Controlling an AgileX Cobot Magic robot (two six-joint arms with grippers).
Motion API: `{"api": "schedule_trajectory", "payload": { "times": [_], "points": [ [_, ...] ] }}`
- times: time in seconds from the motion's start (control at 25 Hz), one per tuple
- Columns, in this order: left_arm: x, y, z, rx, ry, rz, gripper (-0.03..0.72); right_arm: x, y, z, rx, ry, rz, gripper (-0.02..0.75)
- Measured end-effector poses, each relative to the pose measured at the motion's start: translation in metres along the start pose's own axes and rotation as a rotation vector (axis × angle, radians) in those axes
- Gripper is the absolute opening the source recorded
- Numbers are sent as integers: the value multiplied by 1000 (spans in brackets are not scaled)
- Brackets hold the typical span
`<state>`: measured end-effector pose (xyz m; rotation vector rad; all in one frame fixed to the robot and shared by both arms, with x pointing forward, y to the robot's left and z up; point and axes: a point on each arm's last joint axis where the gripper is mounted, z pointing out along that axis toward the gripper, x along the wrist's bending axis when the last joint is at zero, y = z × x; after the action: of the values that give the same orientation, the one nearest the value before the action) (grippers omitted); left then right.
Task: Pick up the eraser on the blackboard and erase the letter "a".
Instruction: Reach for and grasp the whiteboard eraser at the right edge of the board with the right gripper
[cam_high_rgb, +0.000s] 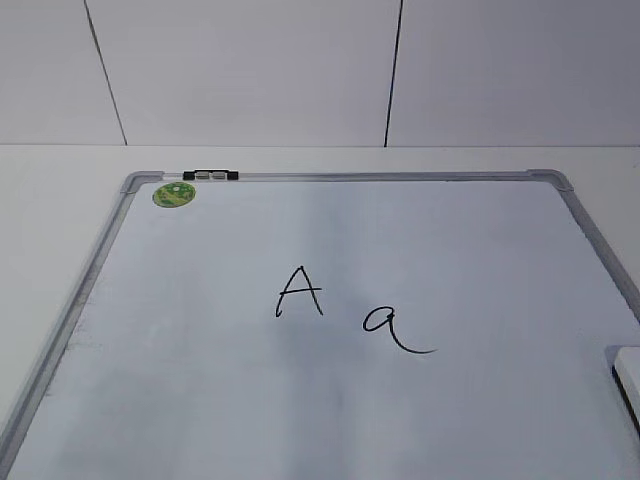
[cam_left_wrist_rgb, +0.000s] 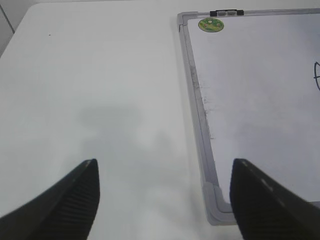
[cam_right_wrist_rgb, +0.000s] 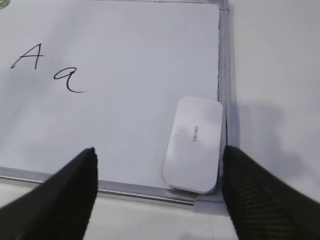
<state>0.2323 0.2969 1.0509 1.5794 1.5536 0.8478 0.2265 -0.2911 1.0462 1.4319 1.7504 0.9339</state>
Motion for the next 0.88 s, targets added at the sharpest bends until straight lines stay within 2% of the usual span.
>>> {"api": "schedule_trajectory", "payload": {
  "times": [0.88],
  "points": [
    [0,0,0,0,0,0,592,0,0,0,0,0,0,591]
  ]
}}
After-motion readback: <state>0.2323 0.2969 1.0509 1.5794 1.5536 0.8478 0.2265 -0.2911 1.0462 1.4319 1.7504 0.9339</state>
